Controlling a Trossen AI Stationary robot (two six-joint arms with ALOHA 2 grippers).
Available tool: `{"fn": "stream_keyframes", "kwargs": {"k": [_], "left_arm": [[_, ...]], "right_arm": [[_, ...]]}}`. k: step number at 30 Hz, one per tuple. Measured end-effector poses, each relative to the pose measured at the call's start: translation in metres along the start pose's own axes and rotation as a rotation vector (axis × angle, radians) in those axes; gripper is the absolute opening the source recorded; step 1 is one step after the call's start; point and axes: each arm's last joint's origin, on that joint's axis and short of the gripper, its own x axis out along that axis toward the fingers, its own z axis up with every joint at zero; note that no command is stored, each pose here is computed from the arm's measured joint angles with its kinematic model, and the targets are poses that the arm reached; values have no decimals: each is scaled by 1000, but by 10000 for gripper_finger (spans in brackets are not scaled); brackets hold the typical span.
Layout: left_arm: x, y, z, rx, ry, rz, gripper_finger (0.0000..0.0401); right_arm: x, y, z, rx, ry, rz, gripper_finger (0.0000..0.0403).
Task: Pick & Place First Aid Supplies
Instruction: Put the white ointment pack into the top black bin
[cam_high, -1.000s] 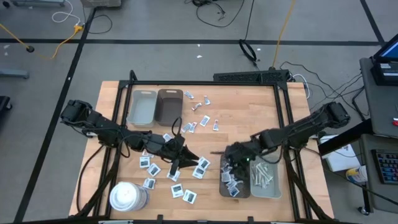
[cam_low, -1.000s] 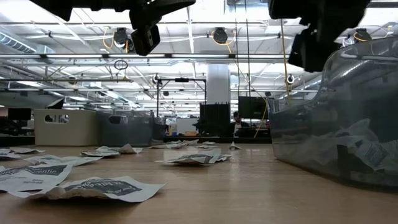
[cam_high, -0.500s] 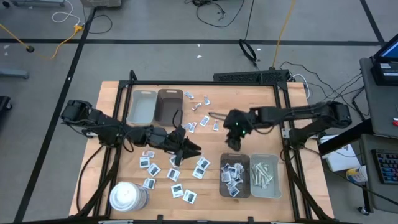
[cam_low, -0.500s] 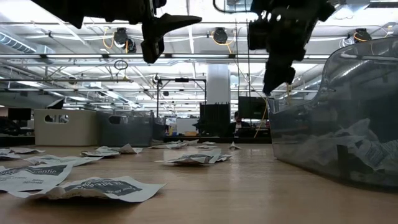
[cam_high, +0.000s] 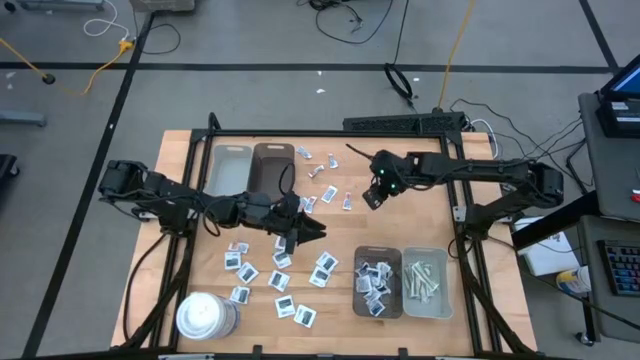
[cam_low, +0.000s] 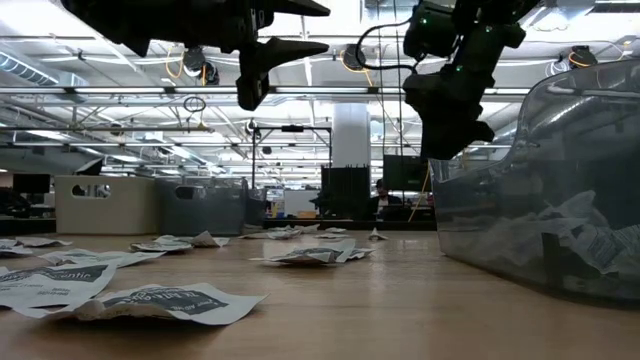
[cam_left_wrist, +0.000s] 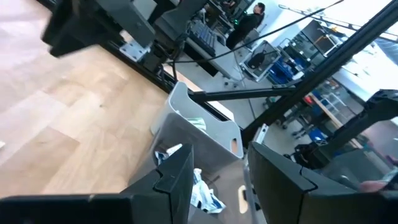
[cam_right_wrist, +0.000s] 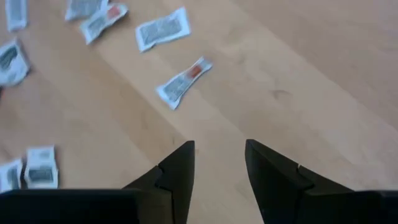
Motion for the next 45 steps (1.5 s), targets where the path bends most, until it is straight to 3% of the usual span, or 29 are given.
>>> {"fn": "stream_keyframes", "kwargs": {"k": [9,13,23,31,38,45], "left_arm": [[-2,12,12,-21,55,-83,159],[-11,14,24,27,85,-113,159],[-64,15,42,228,181,142,159],[-101,12,50,289,197,273,159],[-120,10,55,357,185,327,159],[-120,12,55,358,190,337,159]], "right_arm": [[19,15,9,183,-24,-32,134],[28,25,15,229,-15,-56,134],[38,47,34,320,-44,-60,134],[51,69,49,342,-37,-177,134],[70,69,47,413,-35,-253,134],[99,67,41,425,25,-289,134]]}}
